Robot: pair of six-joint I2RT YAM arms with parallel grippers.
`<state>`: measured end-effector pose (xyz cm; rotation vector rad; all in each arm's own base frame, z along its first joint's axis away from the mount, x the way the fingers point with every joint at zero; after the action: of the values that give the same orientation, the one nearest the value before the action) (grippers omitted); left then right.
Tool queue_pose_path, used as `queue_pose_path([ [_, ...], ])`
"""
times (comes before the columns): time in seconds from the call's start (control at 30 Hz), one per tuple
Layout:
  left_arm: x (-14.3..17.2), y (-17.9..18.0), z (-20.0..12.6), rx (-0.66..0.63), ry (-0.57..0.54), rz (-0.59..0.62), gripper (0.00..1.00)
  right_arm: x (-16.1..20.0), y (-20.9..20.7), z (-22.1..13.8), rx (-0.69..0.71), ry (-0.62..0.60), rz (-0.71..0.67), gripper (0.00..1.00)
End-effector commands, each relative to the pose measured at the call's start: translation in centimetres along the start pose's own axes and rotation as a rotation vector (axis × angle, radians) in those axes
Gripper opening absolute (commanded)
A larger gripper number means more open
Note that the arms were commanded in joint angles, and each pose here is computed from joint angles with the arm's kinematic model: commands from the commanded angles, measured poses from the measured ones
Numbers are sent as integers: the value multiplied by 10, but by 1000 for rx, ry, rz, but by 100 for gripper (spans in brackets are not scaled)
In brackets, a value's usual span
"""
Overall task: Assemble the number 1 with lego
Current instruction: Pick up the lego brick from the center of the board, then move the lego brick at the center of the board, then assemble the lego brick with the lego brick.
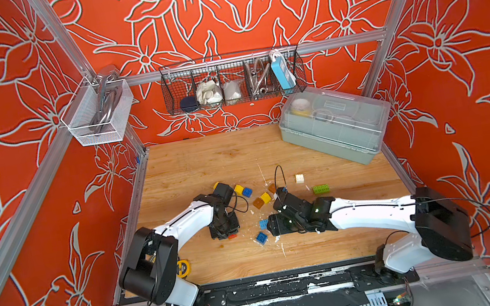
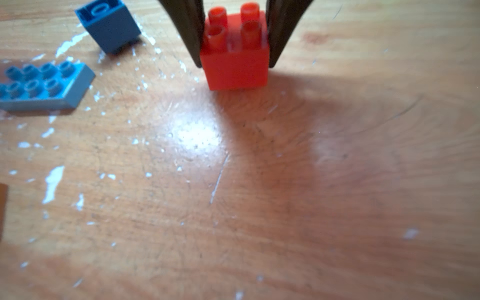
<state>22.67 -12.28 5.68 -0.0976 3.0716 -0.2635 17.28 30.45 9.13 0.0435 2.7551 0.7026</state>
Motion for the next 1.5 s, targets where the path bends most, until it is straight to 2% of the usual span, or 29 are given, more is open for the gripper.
queue_pose_path([
  [0.0, 10, 6, -22, -23, -22, 18, 17, 15, 5, 8, -13, 34, 33, 74],
  [0.2, 19, 4, -58, 10, -71, 25, 17, 36, 15, 32, -46, 101, 54, 74],
  [0.5, 29, 7, -100, 18, -127, 44, 17, 40, 45, 65, -80, 164, 72, 75],
  [0.67, 32, 13, -113, -7, -148, 61, 18, 35, 88, 77, -160, 192, 89, 74],
  [0.8, 32, 12, -116, 4, -152, 66, 19, 27, 103, 77, -183, 162, 77, 73],
  [0.93, 29, 3, -116, 46, -140, 62, 19, 4, 87, 35, -123, 25, 30, 73],
  [1.07, 20, -16, -115, 101, -122, 47, 18, -22, 28, -25, 38, -186, 24, 76],
  [1.2, 12, -50, -102, 90, -82, 86, 16, -40, -40, -74, 118, -360, 75, 82],
  [1.33, 6, -80, -75, 37, -13, 108, 13, -49, -86, -104, 52, -485, 189, 85],
  [1.47, -7, -103, -57, 16, 4, 106, 13, -49, -100, -117, -61, -558, 249, 85],
])
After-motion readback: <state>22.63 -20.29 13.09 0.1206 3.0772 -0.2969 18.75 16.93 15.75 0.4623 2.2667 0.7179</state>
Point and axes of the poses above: each gripper's point midway between its finger pads, its own z axis out along the fingers, its own y axis along the line the jaws close on, x = y × z, the point moved 2 cm from there along -z, back along the fingers, and after that the axes turned 11 degrees about z, right-handed, at the moved point
